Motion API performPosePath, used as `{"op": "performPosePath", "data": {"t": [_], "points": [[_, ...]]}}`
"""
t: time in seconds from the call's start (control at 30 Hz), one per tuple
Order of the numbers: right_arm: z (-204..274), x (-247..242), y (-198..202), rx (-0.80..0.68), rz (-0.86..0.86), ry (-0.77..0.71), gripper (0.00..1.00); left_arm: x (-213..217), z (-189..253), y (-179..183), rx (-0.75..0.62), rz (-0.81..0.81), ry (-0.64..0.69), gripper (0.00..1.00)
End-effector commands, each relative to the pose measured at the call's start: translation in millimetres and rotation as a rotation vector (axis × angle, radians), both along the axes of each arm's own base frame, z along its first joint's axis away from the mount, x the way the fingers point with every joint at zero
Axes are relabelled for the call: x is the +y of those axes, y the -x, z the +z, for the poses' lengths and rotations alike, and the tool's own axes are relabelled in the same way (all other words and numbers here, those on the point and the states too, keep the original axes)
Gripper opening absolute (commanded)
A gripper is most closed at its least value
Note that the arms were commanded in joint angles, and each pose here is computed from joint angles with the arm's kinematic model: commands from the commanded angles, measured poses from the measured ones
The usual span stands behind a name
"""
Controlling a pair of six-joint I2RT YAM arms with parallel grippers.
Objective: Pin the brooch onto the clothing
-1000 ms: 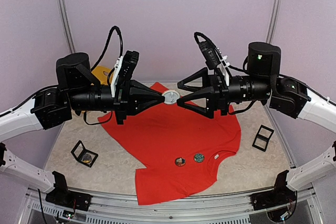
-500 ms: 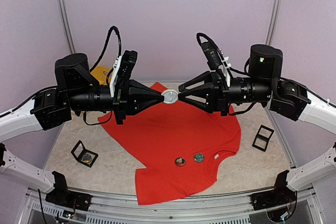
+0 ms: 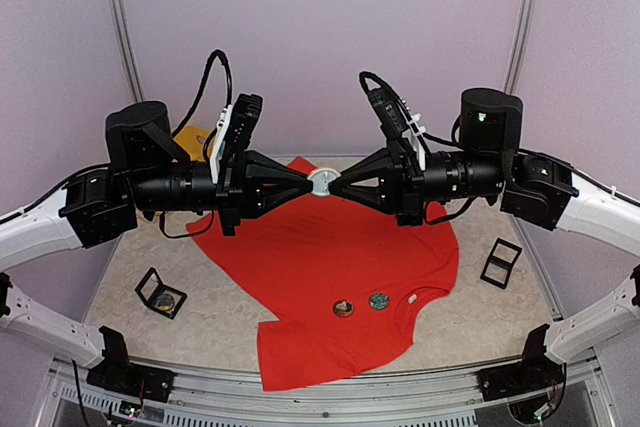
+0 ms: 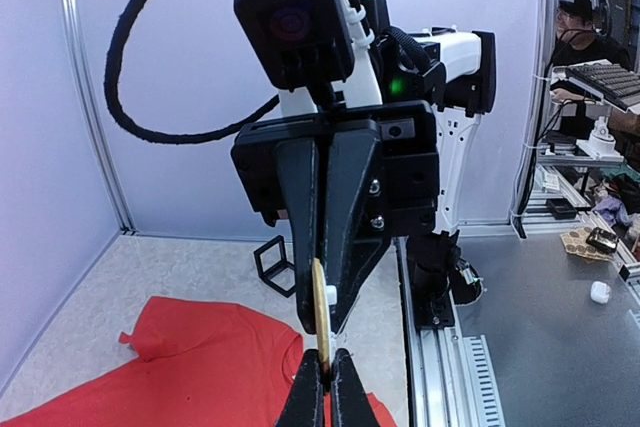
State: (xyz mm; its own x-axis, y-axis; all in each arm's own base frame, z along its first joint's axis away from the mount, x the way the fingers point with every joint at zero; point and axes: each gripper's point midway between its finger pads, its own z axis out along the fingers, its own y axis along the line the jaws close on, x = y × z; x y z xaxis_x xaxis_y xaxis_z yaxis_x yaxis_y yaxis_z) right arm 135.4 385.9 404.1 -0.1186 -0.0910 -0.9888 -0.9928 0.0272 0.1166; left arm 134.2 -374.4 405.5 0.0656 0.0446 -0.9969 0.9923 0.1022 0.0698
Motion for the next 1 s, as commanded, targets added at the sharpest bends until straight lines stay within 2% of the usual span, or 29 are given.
{"op": "performPosePath", "data": {"t": [0.0, 0.17, 0.2, 0.27, 0.3, 0.37, 0.4, 0.5, 0.6, 0.8, 0.97], "points": [[10.9, -0.1, -4.1, -0.002, -0.014, -0.033, 0.00, -3.7, -4.6, -0.4, 0.020, -0.022, -0.010, 0.00], [6.6, -5.4, -7.9, 0.002, -0.053, -0.045, 0.00, -4.1, -7.8, -8.8, 0.059, -0.004, -0.012, 0.00], [5.9, -6.7, -9.9, 0.005, -0.068, -0.046, 0.00, -4.2, -9.1, -13.0, 0.076, 0.013, -0.013, 0.05], [2.4, -9.9, -15.9, 0.014, -0.112, -0.037, 0.00, -4.7, -13.0, -25.2, 0.097, 0.052, -0.018, 0.32], [-0.6, -12.3, -20.8, 0.022, -0.144, -0.029, 0.00, -3.7, -14.2, -32.2, 0.117, 0.087, -0.016, 0.42], [-12.6, -18.8, -33.7, 0.057, -0.214, 0.004, 0.00, 0.2, -17.3, -47.1, 0.144, 0.161, -0.010, 0.57], [-17.3, -23.5, -40.3, 0.074, -0.250, 0.013, 0.00, 3.8, -19.6, -55.5, 0.159, 0.202, -0.005, 0.61], [-43.4, -37.4, -60.7, 0.139, -0.351, 0.058, 0.00, 15.5, -41.7, -78.7, 0.242, 0.303, -0.019, 0.64], [-84.3, -55.7, -83.8, 0.226, -0.476, 0.122, 0.00, 21.4, -86.1, -100.1, 0.378, 0.400, -0.069, 0.62], [-177.3, -93.7, -109.5, 0.381, -0.671, 0.242, 0.00, 45.7, -241.7, -134.7, 0.747, 0.657, -0.260, 0.56], [-234.1, -115.7, -106.1, 0.449, -0.716, 0.306, 0.00, 76.6, -336.3, -138.6, 0.861, 0.834, -0.379, 0.54]]}}
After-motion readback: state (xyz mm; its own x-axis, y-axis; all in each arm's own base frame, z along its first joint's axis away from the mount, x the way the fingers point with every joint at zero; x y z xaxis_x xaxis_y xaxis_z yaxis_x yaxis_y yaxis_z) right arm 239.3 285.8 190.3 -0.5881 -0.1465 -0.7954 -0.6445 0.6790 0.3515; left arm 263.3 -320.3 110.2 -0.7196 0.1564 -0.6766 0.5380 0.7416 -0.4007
